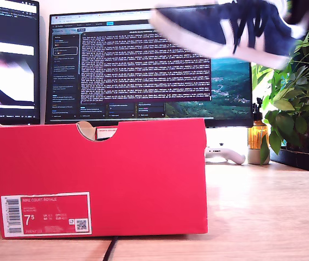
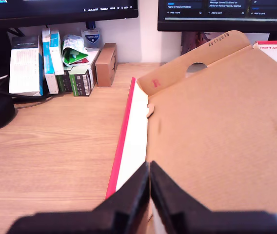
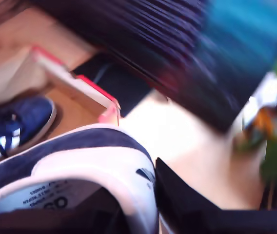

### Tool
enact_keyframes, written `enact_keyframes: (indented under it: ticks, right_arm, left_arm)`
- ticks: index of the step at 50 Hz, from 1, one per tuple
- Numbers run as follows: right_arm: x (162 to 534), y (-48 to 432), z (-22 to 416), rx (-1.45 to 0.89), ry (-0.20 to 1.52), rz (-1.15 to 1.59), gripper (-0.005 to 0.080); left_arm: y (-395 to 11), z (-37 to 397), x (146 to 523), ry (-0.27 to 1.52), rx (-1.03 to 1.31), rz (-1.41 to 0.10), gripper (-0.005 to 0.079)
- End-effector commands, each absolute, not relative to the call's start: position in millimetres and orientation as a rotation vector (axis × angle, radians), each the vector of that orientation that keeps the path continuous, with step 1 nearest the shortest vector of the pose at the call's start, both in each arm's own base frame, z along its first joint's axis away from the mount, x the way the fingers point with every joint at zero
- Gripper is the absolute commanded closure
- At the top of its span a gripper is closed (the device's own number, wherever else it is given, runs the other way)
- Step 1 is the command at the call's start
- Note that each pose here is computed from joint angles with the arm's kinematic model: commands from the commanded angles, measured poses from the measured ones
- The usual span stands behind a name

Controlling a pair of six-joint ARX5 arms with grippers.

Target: Pack the blue shoes by picking the first shoe and placing it inside the red shoebox, left side, then picking and rotating the second shoe and placing it in the shoebox

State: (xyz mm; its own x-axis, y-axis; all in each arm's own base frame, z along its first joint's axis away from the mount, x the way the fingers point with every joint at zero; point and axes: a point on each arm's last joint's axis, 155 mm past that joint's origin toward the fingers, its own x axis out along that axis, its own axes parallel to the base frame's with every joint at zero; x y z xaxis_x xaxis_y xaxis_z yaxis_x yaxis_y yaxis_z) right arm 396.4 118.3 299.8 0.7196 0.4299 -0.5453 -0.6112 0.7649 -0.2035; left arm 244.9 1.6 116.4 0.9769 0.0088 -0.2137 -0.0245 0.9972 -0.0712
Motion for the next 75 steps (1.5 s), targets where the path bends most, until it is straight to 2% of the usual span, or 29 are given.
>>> enact_keyframes:
  ticks: [1, 12, 22, 32, 47, 56, 75]
  right_arm:
    - [400, 134, 318, -0.447, 0.402, 0.647, 0.0765]
    - [406, 192, 324, -0.643, 0.205, 0.836, 0.0765]
    - [421, 227, 311, -0.683, 0.142, 0.894, 0.0765]
    - [432, 242, 309, -0.674, 0.108, 0.894, 0.0765]
    - [439, 245, 332, -0.518, 0.134, 0.865, 0.0765]
    - [430, 259, 310, -0.507, 0.212, 0.912, 0.0765]
    - [434, 291, 255, -0.505, 0.317, 0.986, 0.0765]
  left_arm:
    - [1, 102, 245, 0.237, -0.077, 0.015, 0.0754]
    - [1, 102, 245, 0.237, -0.077, 0.015, 0.0754]
    - [1, 102, 245, 0.237, -0.077, 0.015, 0.0754]
    - [1, 102, 245, 0.237, -0.077, 0.015, 0.0754]
    - [1, 102, 245, 0.237, -0.077, 0.015, 0.0754]
    - [1, 102, 245, 0.237, -0.077, 0.015, 0.0754]
    - [1, 102, 245, 0.237, -0.077, 0.015, 0.0754]
